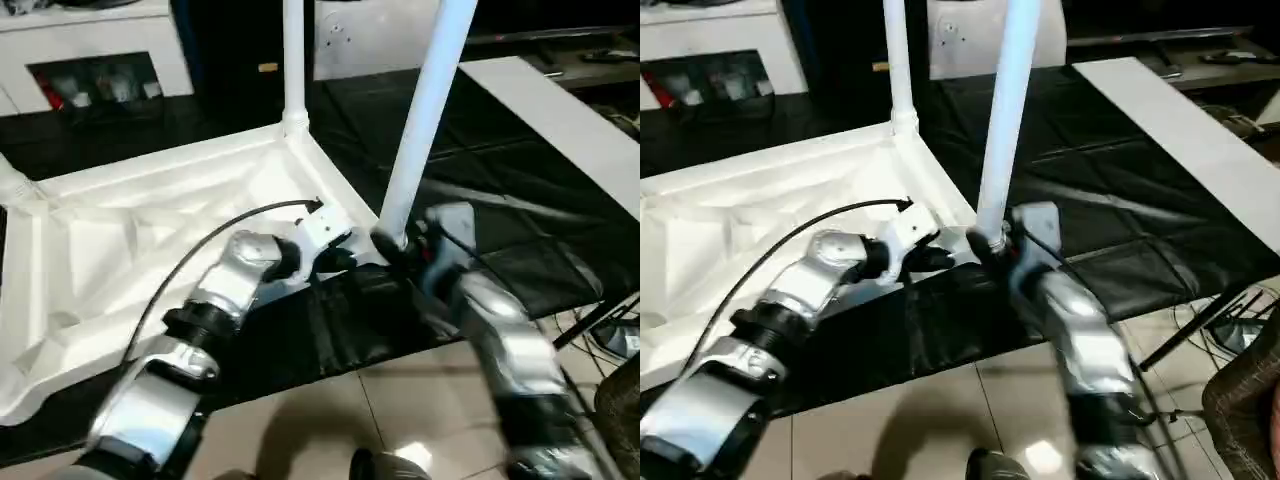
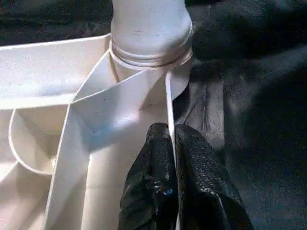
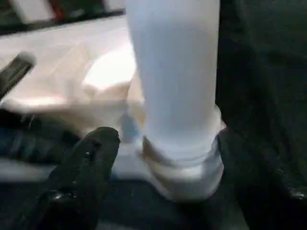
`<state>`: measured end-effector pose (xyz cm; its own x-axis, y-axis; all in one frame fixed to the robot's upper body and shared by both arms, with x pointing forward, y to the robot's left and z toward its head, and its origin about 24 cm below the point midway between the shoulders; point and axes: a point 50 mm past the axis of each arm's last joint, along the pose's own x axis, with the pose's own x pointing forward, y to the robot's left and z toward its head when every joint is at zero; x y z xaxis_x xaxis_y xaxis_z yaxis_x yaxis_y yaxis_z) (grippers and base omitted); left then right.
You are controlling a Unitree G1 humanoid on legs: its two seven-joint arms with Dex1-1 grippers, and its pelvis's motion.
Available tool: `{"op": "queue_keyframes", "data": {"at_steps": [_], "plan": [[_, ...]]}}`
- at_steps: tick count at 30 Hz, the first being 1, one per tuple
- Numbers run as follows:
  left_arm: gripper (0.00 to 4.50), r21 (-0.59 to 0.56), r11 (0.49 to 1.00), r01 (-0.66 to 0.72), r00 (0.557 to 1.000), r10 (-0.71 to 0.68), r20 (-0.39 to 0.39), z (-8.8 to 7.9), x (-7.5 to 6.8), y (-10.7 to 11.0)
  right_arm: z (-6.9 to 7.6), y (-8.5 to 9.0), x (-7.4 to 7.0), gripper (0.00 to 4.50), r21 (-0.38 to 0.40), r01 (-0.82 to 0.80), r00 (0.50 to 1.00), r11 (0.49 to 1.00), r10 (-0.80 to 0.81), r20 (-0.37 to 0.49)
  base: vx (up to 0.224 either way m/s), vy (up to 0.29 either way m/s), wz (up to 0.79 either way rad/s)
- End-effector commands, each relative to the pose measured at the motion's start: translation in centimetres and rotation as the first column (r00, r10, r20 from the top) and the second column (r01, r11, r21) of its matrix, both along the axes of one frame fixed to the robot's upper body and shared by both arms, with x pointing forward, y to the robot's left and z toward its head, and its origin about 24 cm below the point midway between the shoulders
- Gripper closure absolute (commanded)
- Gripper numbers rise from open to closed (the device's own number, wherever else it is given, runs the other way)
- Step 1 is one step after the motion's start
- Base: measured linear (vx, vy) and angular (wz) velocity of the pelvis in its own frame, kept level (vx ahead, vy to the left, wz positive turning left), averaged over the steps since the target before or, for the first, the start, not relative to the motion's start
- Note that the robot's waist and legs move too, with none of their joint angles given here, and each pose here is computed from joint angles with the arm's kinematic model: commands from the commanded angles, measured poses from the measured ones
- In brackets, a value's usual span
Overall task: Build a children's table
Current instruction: Rotate leg to tighten
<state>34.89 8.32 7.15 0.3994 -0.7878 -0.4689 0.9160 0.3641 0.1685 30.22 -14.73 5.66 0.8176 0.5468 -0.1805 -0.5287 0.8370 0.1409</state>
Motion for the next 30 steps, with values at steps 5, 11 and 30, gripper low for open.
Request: {"op": "queue_keyframes", "data": {"at_steps": [5, 11, 30], "plan": [[4.5, 0.028, 0.978, 0.205, 0.978, -0.206, 0.029, 0.6, -0.7, 0.8, 1.7, -1.5, -0.6, 0.51, -0.091, -0.221, 0.971, 0.971, 0.228, 0.067, 0.0, 0.0, 0.0], [4.5, 0.064, 0.903, 0.425, 0.905, -0.423, -0.043, 0.7, -1.7, 1.9, 2.7, -2.5, -1.5, 0.51, -0.12, -0.488, 0.867, 0.865, 0.496, 0.043, 0.0, 0.0, 0.0], [4.5, 0.127, 0.736, 0.665, 0.746, -0.644, -0.17, 1.1, -2.6, 2.1, 3.2, -1.7, -2.2, 2.03, -0.109, -0.789, 0.612, 0.605, 0.789, -0.047, 0.0, 0.0, 0.0]]}}
